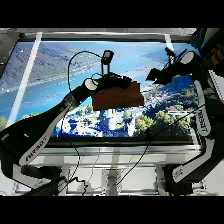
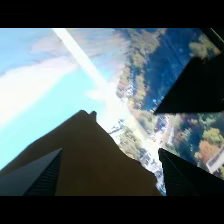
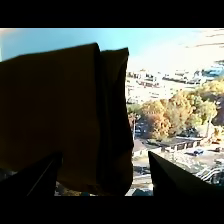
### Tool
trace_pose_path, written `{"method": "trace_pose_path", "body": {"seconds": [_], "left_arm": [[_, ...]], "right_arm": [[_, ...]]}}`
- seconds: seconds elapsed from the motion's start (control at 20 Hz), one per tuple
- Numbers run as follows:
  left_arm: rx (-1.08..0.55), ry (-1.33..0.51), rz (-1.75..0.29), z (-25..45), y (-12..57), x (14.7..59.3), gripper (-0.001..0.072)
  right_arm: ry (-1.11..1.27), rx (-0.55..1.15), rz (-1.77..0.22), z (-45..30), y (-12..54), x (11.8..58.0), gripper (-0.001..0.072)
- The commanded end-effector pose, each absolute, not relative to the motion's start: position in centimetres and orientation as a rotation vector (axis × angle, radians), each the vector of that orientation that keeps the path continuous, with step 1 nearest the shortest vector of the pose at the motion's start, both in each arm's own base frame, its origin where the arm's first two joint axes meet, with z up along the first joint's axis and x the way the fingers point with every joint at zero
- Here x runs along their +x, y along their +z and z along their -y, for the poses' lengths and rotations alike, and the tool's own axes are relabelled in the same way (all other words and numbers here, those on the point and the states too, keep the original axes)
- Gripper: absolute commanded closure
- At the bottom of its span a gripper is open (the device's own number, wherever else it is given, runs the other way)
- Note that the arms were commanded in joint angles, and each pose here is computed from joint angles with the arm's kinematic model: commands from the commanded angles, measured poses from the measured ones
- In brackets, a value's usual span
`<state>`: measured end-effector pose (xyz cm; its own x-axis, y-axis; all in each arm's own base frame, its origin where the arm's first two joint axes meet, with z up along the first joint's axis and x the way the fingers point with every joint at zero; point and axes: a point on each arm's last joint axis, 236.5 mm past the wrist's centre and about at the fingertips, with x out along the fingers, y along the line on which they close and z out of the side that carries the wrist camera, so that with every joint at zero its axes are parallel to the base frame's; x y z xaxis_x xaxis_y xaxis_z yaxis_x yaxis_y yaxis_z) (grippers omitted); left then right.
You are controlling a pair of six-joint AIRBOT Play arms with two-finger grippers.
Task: Fold the clothes and pants, and hang the long-sleeved shirts on hangers.
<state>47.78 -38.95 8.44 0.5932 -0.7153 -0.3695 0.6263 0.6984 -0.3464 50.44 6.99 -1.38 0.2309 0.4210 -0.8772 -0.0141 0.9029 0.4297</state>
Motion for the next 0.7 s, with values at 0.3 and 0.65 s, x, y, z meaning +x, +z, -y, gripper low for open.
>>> {"method": "trace_pose_path", "body": {"seconds": [0.3, 0.65], "left_arm": [[-0.198, -0.759, -0.5, 37.1, 9.2, 49.0, 0.0008], [-0.197, -0.758, -0.5, 37.1, 9.2, 49.0, 0.0009]], "right_arm": [[0.42, 0.535, -1.486, -10.4, -10.2, 49.3, 0.0004], [0.543, 0.704, -1.525, -15.8, -11.1, 48.7, 0.0024]]}}
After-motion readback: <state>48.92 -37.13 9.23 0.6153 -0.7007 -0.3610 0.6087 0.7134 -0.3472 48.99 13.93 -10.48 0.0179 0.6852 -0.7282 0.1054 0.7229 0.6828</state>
